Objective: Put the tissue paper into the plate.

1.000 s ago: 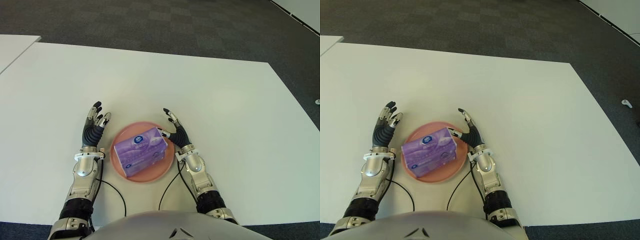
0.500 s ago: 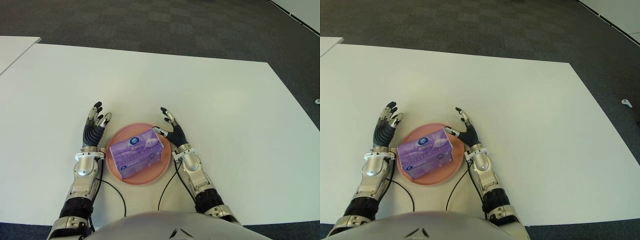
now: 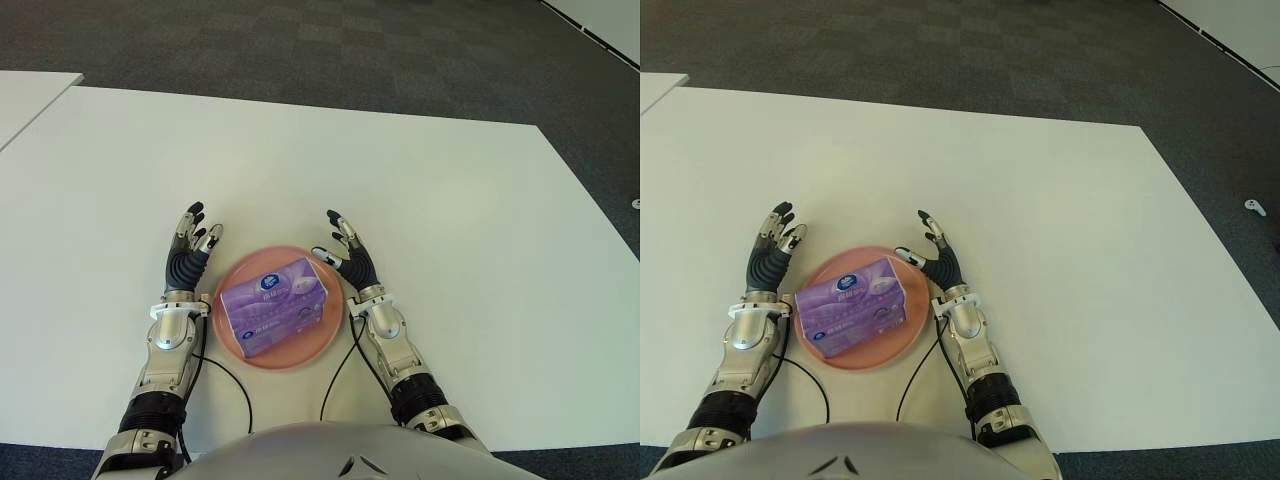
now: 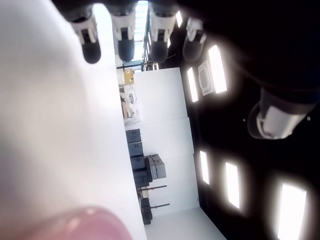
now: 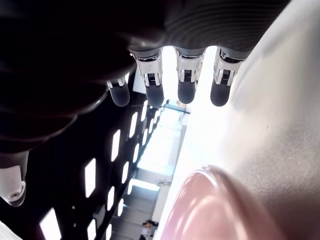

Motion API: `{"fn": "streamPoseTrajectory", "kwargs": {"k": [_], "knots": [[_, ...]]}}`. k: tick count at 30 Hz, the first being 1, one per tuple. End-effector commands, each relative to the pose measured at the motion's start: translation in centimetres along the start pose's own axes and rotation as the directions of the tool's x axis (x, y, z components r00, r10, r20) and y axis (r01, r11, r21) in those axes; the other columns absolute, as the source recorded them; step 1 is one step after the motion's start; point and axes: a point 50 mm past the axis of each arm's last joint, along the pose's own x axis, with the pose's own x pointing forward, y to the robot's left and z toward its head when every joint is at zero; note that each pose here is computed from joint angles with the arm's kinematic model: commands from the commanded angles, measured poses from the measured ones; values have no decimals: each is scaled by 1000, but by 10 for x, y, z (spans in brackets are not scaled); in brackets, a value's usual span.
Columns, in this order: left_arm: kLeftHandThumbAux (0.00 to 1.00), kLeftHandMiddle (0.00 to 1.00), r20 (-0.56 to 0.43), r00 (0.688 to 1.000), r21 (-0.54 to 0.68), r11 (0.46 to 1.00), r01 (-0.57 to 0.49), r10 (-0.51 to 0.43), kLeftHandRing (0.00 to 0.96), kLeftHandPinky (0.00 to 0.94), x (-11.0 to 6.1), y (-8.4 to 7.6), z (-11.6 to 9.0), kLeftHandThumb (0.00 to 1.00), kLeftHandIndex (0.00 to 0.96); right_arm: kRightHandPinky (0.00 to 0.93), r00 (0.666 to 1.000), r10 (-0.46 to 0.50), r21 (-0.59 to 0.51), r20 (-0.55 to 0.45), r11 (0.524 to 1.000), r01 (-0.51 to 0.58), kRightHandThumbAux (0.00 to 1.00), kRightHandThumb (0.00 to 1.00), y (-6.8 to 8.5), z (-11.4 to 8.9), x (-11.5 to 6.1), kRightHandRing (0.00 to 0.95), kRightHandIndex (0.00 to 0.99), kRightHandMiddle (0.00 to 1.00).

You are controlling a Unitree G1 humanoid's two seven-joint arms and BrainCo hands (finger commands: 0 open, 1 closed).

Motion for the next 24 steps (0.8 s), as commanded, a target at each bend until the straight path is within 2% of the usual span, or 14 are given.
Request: {"fn": "streamPoseTrajectory", "kwargs": {"k": [1,16,24], "knots": [[445,0,-86,996,18,1000,2,0,0,0,-16,2,-19,0,0,0,992,-42,43,-119,998,47,480,129,5,-27,-22,0,0,0],[457,0,-83,997,14,1000,-9,10,0,0,-15,5,-18,0,0,0,981,-124,50,-149,990,133,515,92,2,-40,-21,0,0,0],[465,0,-85,996,20,1000,-9,10,0,0,-16,6,-18,0,0,0,971,-197,91,-133,973,210,571,97,5,-31,-23,0,0,0]]}}
